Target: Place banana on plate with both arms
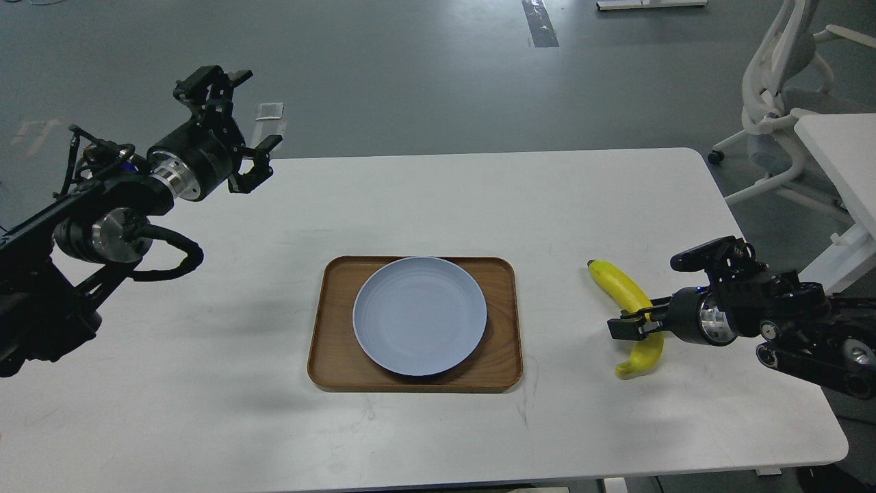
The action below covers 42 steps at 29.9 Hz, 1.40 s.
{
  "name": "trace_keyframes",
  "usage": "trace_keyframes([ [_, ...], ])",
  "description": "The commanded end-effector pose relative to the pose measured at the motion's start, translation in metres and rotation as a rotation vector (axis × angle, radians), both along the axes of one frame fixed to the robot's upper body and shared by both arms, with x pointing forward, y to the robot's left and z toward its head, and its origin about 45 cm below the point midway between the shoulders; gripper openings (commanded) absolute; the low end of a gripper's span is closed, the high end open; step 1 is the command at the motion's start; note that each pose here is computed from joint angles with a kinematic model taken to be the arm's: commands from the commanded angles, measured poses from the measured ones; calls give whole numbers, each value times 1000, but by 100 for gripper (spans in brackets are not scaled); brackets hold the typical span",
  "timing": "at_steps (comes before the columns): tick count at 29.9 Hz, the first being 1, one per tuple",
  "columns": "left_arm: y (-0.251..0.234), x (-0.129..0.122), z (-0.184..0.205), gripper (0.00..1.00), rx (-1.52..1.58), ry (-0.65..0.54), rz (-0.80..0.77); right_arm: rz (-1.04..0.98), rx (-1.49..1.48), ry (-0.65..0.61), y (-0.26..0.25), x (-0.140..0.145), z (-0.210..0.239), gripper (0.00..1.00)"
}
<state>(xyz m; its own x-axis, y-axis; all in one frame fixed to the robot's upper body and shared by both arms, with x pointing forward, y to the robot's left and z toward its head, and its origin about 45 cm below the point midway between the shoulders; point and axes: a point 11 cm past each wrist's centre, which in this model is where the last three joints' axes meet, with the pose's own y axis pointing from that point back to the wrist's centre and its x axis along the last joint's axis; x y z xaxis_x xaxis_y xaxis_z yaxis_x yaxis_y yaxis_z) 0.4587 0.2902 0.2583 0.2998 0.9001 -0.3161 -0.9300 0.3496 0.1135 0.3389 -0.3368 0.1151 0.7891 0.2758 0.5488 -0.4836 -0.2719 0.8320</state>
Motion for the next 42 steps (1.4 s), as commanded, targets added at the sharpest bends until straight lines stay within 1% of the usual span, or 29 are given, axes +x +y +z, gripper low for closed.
trace_keyframes([
  [1, 1, 0, -1, 98, -1, -8, 7, 74, 87, -96, 27, 23, 27, 0],
  [2, 1, 0, -1, 98, -1, -8, 7, 116, 118, -127, 42, 30, 35, 0],
  [3, 1, 0, -1, 98, -1, -8, 7, 117, 118, -127, 43, 30, 35, 0],
  [5, 1, 0, -1, 98, -2, -9, 8, 184, 152, -166, 67, 41, 49, 0],
  [7, 2, 0, -1, 98, 0, -9, 9, 286, 175, -205, 103, 52, 66, 0],
  [9, 2, 1, 0, 98, 0, -10, 10, 385, 167, -226, 133, 56, 73, 0],
  [11, 2, 1, -1, 98, 1, -9, 11, 444, 170, -227, 152, 56, 75, 0],
  [13, 2, 1, 0, 98, 1, -10, 12, 541, 159, -216, 183, 52, 73, 0],
  [15, 3, 0, -1, 98, 2, -8, 15, 598, 155, -207, 203, 47, 66, 0],
  [20, 7, -2, -5, 98, 6, 1, 25, 650, 159, -210, 225, 42, 51, 0],
  [25, 9, -2, -4, 98, 2, -18, 34, 644, 161, -190, 230, 37, 36, 1],
  [27, 9, -2, -4, 98, 2, -18, 33, 634, 169, -176, 231, 34, 28, 16],
  [28, 9, -2, -4, 98, 1, -19, 33, 628, 171, -175, 231, 34, 27, 21],
  [29, 8, -1, -4, 98, -1, -20, 33, 623, 171, -171, 230, 33, 24, 33],
  [30, 8, -2, -4, 98, -1, -20, 31, 622, 172, -170, 229, 33, 24, 42],
  [31, 7, -2, -4, 98, -3, -20, 29, 620, 172, -172, 229, 33, 24, 53],
  [32, 6, -2, -4, 98, -5, -21, 26, 617, 176, -176, 230, 34, 25, 78],
  [33, 6, -2, -5, 98, -6, -19, 26, 615, 184, -182, 231, 35, 26, 94],
  [37, 10, 0, -9, 98, -3, -10, 45, 579, 208, -185, 232, 38, 29, 100],
  [42, 14, 1, -8, 98, -8, -14, 55, 430, 345, -194, 241, 53, 53, 100],
])
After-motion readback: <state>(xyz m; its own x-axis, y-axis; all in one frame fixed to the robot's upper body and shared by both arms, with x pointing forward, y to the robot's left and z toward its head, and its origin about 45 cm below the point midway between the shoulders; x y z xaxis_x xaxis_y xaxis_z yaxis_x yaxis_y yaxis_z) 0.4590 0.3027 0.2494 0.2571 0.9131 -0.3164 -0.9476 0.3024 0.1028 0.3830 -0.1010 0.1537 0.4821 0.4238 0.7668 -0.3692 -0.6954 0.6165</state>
